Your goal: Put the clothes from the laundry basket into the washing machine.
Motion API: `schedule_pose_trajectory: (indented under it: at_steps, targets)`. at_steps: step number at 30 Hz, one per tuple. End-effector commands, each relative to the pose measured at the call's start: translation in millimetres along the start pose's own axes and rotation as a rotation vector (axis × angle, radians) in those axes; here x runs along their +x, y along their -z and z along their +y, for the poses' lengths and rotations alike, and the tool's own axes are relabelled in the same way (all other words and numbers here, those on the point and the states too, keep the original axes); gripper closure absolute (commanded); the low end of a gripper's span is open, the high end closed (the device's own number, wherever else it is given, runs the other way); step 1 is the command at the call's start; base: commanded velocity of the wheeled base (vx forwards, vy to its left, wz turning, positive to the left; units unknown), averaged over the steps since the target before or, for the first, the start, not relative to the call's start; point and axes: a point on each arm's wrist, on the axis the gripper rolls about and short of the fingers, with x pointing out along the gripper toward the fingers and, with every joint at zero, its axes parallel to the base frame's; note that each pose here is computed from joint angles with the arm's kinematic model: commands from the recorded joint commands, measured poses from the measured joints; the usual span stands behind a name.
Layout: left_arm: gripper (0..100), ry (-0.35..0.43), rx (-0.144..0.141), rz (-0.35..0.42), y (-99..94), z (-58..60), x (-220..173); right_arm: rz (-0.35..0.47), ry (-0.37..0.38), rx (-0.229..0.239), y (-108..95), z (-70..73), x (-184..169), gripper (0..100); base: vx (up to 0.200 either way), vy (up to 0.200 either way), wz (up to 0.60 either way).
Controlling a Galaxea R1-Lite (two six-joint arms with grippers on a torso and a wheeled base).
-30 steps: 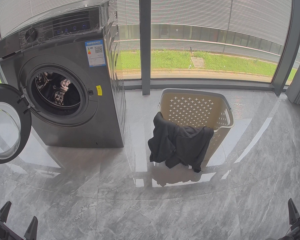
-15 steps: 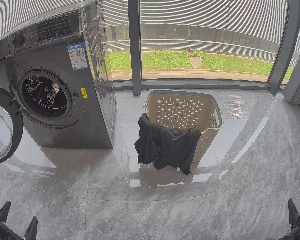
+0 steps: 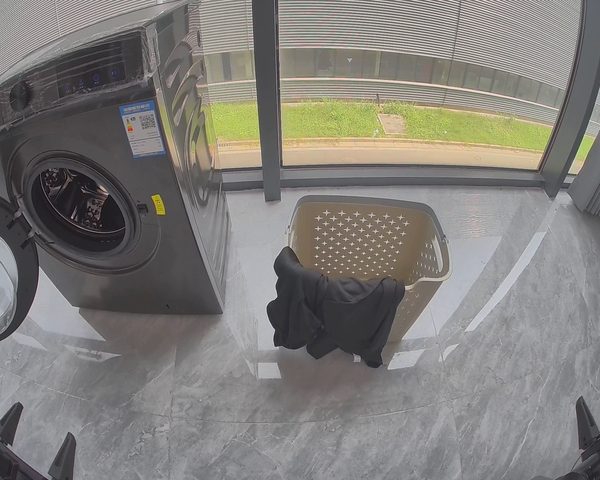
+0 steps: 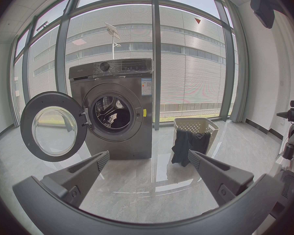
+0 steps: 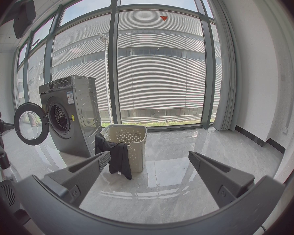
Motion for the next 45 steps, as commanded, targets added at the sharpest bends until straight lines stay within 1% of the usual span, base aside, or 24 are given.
schedule_pose_trajectory:
  at_steps: [1,3,7,8,12,18,21,22,28,29,30,32,33,34,36,37,38,39,40,41,44,45]
  targets:
    - [0,0.0,-0.001,0.002,5.3,-0.1,0.3,0.002,0.0,-0.002,5.2,-0.1,0.1,0,0.2,0.0,0.0]
    - [0,0.0,-0.001,0.002,5.3,-0.1,0.3,0.003,0.005,-0.002,5.4,0.0,0.1,0,0.2,0.0,0.0]
    - [0,0.0,-0.001,0.002,5.3,-0.1,0.3,0.002,0.002,0.006,5.2,-0.1,0.1,0,0.0,0.0,0.0]
    - [0,0.0,-0.001,0.002,5.3,-0.1,0.3,0.002,0.002,0.0,5.2,-0.1,0.1,0,0.0,0.0,0.0]
    - [0,-0.001,-0.001,0.002,5.3,-0.1,0.3,0.002,0.002,0.0,5.2,0.0,0.1,0,0.0,0.0,0.0]
    - [0,0.0,-0.001,0.002,5.3,-0.1,0.3,0.002,-0.008,-0.002,4.9,0.2,0.0,0,0.0,-0.2,0.0]
    - [0,0.0,-0.001,0.002,5.3,-0.1,0.3,0.002,-0.008,-0.002,4.9,0.2,0.0,0,0.0,0.0,0.0]
    - [0,0.0,-0.001,0.002,5.3,-0.1,0.3,0.002,0.0,0.014,5.2,0.1,0.1,0,0.0,0.0,0.0]
    - [0,0.0,-0.001,0.002,5.3,-0.1,0.3,-0.004,-0.008,0.011,4.0,0.3,-0.1,0,0.0,0.0,0.0]
    - [0,0.0,-0.001,0.002,5.3,-0.1,0.3,-0.032,-0.01,0.012,-2.0,0.3,-1.6,0,0.0,0.0,0.0]
    - [0,0.0,-0.001,0.002,5.3,-0.1,0.3,-0.088,-0.012,0.016,-14.6,0.3,-5.2,0,0.0,0.0,0.0]
    - [0,0.0,0.001,0.002,5.3,-0.1,0.3,-0.203,-0.023,0.032,-46.8,0.2,-17.7,0,0.0,0.0,0.0]
    - [0,0.0,0.001,0.002,5.3,-0.1,0.3,-0.206,-0.025,0.032,-48.8,0.2,-18.2,0,0.0,0.0,0.0]
    - [0,0.0,0.003,0.001,5.1,-0.1,0.3,-0.169,-0.058,0.033,-59.9,0.2,-15.1,0,0.0,0.0,0.0]
    - [0,0.0,0.001,0.002,5.3,-0.1,0.3,-0.083,-0.117,0.031,-62.3,0.7,-5.5,0,0.0,0.0,0.0]
    - [0,0.0,0.001,0.002,5.3,-0.1,0.3,-0.032,-0.163,0.031,-62.4,1.4,1.1,0,0.0,0.0,0.0]
    - [0,0.0,0.001,0.002,5.3,-0.1,0.3,-0.02,-0.177,0.031,-62.6,1.6,2.8,0,0.0,0.0,0.0]
    - [0,0.0,0.001,0.002,5.3,-0.1,0.3,0.046,-0.241,0.031,-65.7,3.3,13.6,0,0.0,0.0,0.0]
    - [0,0.0,0.001,0.002,5.3,-0.1,0.3,0.076,-0.265,0.031,-66.6,4.2,18.4,0,0.0,0.0,0.0]
    - [0,0.0,0.001,0.002,5.3,-0.1,0.3,0.13,-0.311,0.033,-70.8,6.2,28.3,0,0.0,0.0,0.0]
    - [0,0.0,0.001,0.002,5.3,-0.1,0.3,0.225,-0.406,0.029,-83.2,12.6,54.3,0,0.0,0.0,0.0]
    - [0,0.0,0.001,0.001,5.1,-0.1,0.3,0.243,-0.435,0.028,-85.9,14.7,61.1,0,0.0,0.0,0.0]
